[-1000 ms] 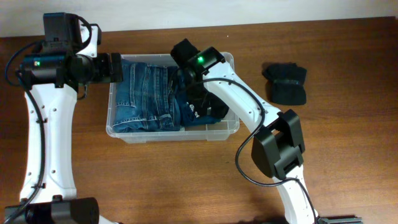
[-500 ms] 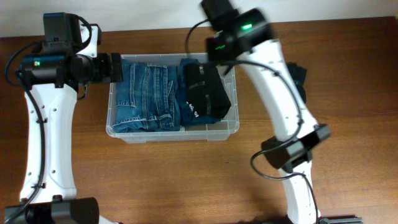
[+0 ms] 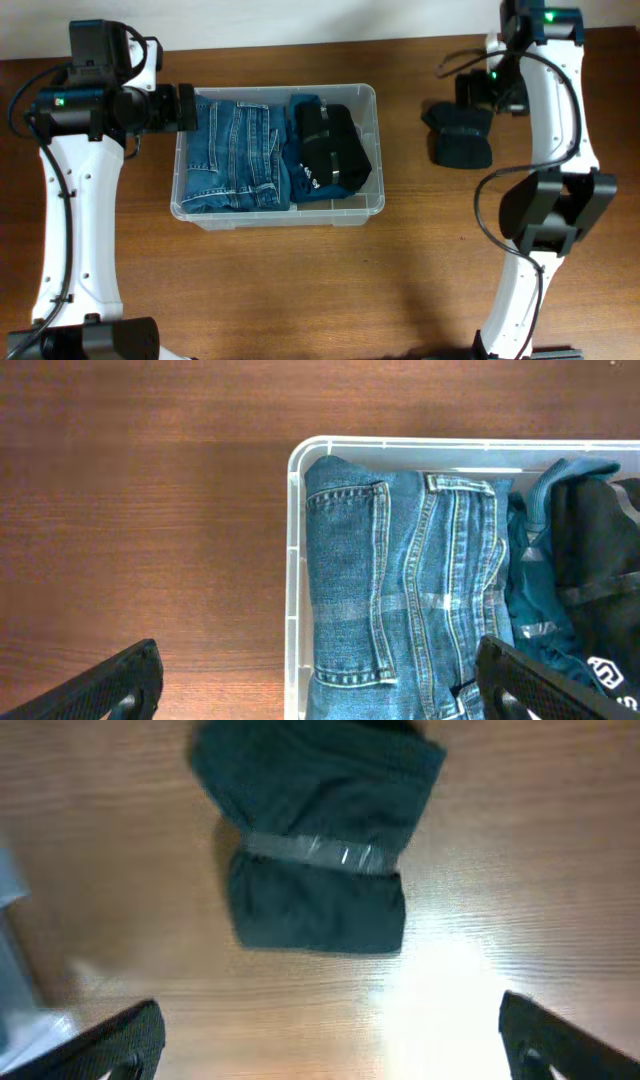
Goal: Pack container
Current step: 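Grasp the second black garment on the table with the right gripper, then carry the second black garment into the container on top of the first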
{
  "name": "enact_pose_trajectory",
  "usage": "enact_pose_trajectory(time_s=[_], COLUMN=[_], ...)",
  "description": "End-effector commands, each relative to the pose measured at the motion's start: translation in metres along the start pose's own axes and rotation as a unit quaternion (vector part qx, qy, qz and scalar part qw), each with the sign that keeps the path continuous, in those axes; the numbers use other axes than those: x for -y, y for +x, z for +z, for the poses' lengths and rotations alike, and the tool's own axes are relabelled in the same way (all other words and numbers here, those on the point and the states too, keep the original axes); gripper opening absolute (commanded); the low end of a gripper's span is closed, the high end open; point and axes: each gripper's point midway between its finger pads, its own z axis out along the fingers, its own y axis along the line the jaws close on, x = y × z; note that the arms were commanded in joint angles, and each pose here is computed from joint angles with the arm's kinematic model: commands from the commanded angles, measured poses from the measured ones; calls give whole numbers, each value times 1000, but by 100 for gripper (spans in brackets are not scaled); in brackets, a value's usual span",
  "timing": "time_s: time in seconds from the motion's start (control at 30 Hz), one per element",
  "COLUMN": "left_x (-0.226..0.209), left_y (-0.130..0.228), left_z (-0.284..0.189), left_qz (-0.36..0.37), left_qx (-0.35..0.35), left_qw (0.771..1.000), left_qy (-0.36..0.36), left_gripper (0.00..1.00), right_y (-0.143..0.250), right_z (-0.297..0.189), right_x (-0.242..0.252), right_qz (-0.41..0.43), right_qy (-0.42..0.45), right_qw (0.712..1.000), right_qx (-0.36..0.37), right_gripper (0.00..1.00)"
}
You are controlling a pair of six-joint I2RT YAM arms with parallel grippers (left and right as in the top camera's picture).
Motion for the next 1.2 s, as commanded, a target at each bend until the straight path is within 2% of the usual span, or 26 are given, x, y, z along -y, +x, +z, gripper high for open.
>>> enact_pose_trajectory(time_s=[0.0,0.13,0.4,0.43,0.47,0.53,0.67,0.7,0.73,0.8,0.93,1.07,1.17], left_x=[-3,-3,-3,-3,-3,-3,-3,-3,-3,-3,-3,-3,-3], left_y=[-1,-3,-3,-3,-3,-3,-3,-3,-3,-3,-3,-3,-3], left_z=[-2,-2,-2,-2,-2,-2,-2,-2,-2,-2,-2,-2,-2], left_qz=[-6,-6,-6,-6,-6,-6,-6,-6,-6,-6,-6,-6,-6], left_qx=[4,6,7,7,7,7,7,7,7,7,7,7,7], left_qw=[1000,1000,1000,1000,1000,1000,1000,1000,1000,1000,1000,1000,1000], left_qy=[-4,-4,-4,-4,-4,-4,-4,-4,-4,-4,-4,-4,-4], left_gripper=[99,99,99,99,99,99,99,99,99,99,99,99,99], right_y=[15,21,15,16,17,20,24,24,24,24,13,-9,-22], right_z=[38,81,107,109,111,116,119,119,119,119,89,20,-56], right_x=[2,4,5,5,5,5,4,4,4,4,1,-4,-21], right_qz=[-39,-61,-39,-37,-34,-24,-4,-3,1,10,18,10,-6], right_qy=[-38,-48,-44,-44,-44,-45,-44,-45,-44,-44,-44,-43,-54], right_qw=[998,996,998,998,998,998,999,999,999,999,999,998,994], right_qx=[-34,-38,-16,-17,-18,-21,-27,-27,-28,-28,-14,38,100], right_gripper=[98,98,100,95,87,63,36,28,15,4,4,4,4])
